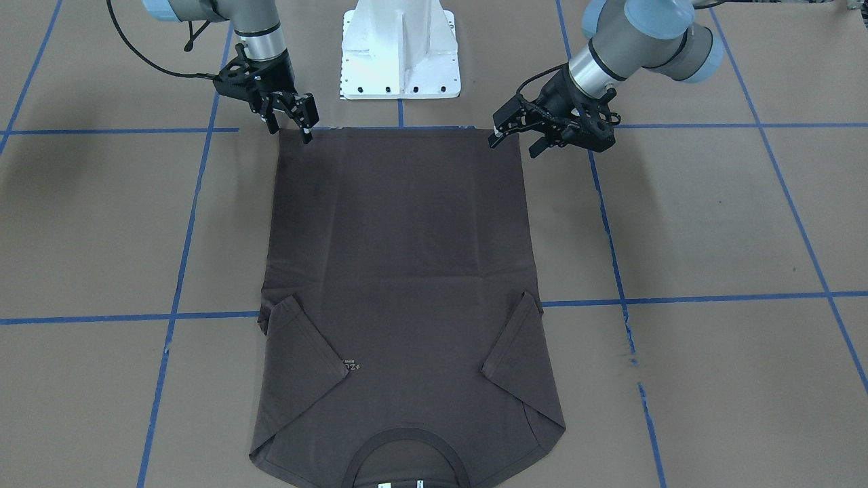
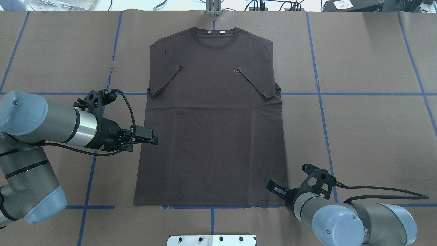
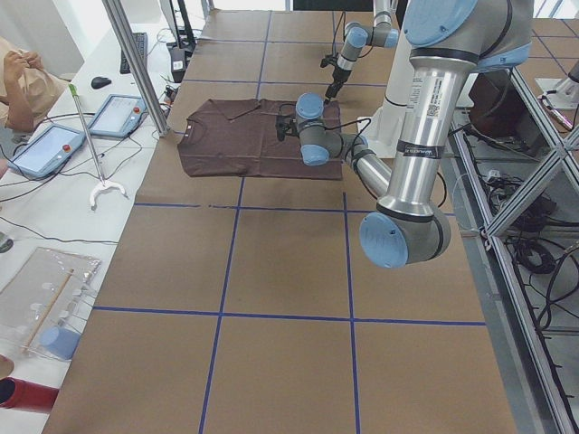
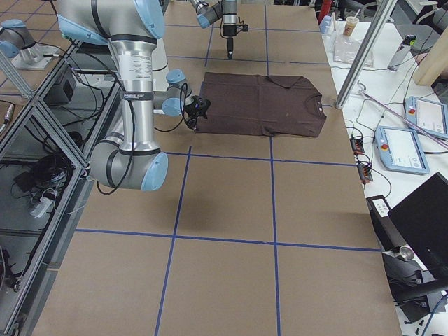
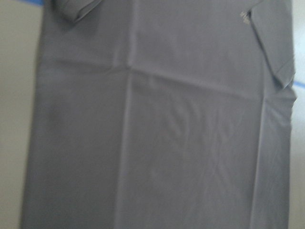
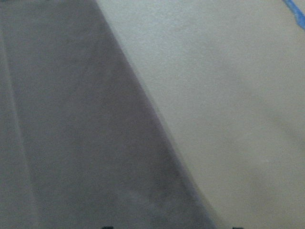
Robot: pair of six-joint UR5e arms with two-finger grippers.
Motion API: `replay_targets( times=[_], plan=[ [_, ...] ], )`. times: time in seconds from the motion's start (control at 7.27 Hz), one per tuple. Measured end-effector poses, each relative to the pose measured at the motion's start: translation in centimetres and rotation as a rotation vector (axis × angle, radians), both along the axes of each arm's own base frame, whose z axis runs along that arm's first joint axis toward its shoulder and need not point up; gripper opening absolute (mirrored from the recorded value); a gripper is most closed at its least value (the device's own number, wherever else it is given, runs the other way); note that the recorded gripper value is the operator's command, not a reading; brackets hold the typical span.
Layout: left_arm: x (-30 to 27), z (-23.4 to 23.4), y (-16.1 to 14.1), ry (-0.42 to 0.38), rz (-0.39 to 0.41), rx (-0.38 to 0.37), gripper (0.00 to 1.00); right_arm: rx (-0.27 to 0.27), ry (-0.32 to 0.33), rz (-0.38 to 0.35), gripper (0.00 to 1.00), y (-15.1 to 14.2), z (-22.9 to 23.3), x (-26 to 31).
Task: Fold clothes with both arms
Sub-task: 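Move both grippers down to the shirt hem nearest the robot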
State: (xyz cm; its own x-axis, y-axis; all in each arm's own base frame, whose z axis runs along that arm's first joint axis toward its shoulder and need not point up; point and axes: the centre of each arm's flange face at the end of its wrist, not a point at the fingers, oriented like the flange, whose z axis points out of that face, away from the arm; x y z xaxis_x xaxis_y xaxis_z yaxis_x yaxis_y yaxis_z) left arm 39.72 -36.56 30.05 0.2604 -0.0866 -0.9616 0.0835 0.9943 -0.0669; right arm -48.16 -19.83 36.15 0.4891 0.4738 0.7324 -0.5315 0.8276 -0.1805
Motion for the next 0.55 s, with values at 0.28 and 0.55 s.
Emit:
replay_targets(
  times=[0.28,0.55],
  plan=[
    [0.44,-0.11,0.46,0.002,0.008,-0.002,0.99,-0.051,-0.003,0.028,0.73,0.64,0.78,0.13],
    [0.48,-0.22,0.52,0.004,0.009,-0.002,0.99,-0.082,-0.01,0.029,0.63,1.1,0.86,0.02]
  ],
)
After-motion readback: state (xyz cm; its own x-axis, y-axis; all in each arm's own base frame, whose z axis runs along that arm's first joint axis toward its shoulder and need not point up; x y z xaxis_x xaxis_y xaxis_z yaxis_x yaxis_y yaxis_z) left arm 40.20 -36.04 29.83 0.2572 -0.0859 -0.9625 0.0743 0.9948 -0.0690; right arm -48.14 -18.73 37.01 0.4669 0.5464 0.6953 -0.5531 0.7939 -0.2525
